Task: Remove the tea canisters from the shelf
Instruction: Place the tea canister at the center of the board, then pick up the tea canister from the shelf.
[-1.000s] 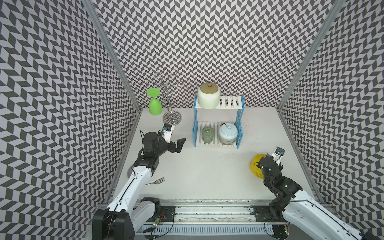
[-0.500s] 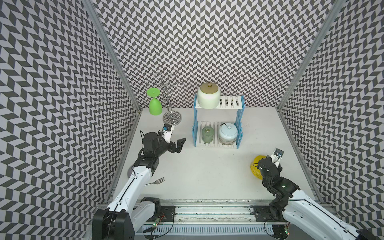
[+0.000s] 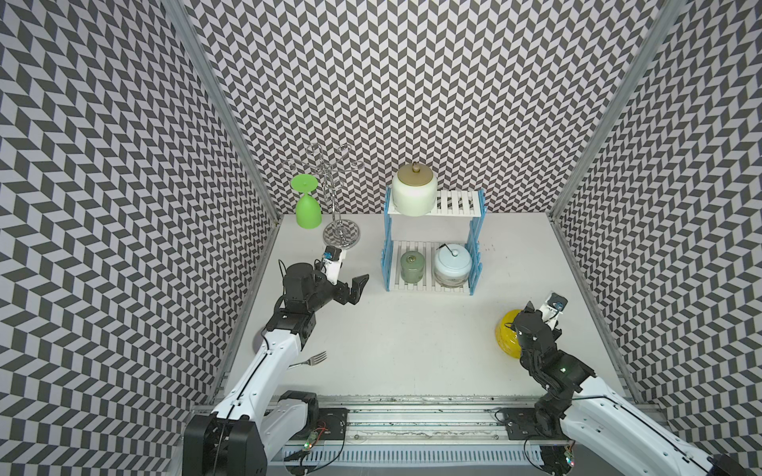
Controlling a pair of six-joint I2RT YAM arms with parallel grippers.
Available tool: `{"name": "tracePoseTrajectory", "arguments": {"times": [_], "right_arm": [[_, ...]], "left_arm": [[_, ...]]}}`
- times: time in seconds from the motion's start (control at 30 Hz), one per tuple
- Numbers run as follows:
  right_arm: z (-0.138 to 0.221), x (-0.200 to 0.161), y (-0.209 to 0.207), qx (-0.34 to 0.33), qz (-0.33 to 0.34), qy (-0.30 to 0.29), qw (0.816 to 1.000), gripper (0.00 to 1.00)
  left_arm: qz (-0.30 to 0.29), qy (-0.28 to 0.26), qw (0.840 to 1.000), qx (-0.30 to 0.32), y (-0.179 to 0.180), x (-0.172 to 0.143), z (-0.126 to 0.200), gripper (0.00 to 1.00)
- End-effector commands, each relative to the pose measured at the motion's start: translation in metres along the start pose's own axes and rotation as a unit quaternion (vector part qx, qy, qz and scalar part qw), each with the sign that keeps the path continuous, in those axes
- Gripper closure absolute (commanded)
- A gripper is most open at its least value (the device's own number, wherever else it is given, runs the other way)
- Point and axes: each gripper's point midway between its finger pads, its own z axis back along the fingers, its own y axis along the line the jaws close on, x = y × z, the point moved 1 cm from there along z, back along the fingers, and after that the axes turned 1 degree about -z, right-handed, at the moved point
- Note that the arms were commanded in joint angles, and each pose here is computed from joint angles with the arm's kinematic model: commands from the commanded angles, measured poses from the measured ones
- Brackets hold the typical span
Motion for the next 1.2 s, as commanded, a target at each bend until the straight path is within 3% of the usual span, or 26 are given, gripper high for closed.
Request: {"name": "tracePoseTrajectory", "arguments": {"times": [0.0, 0.2, 0.37, 0.57, 0.93, 0.97, 1.0, 1.17], "right_arm": [[0.004, 0.021, 0.006, 0.008, -0.026, -0.026, 0.999, 0.54], [0.011, 0.042, 0.008, 0.019, -0.026, -0.057, 0.998, 0.43], [0.023, 0.071, 0.021, 0.066, -0.036, -0.085, 0.994, 0.24], [0.034, 0.109, 0.03, 0.085, -0.087, -0.117, 0.986, 0.24], [0.045, 0.145, 0.036, 0.095, -0.123, -0.141, 0.978, 0.24], [0.045, 0.146, 0.036, 0.08, -0.01, -0.152, 0.985, 0.23], [0.059, 0.134, 0.087, 0.226, 0.136, -0.149, 0.953, 0.0], [0.066, 0.128, 0.093, 0.256, 0.182, -0.162, 0.936, 0.01]], "left_arm": [[-0.01, -0.014, 1.0, 0.004, 0.001, 0.006, 0.003, 0.0], [-0.009, -0.013, 1.0, 0.003, 0.001, 0.006, 0.003, 0.0], [-0.011, -0.014, 1.0, 0.003, 0.001, 0.007, 0.004, 0.0], [-0.01, -0.014, 1.0, 0.003, 0.001, 0.008, 0.004, 0.0], [-0.017, -0.011, 1.0, 0.011, 0.004, 0.018, 0.003, 0.0], [-0.019, -0.009, 1.0, 0.01, 0.003, 0.019, 0.003, 0.0], [-0.021, -0.009, 1.0, 0.011, 0.004, 0.023, 0.003, 0.0], [-0.04, -0.006, 0.999, 0.012, 0.001, 0.046, 0.002, 0.01]]}}
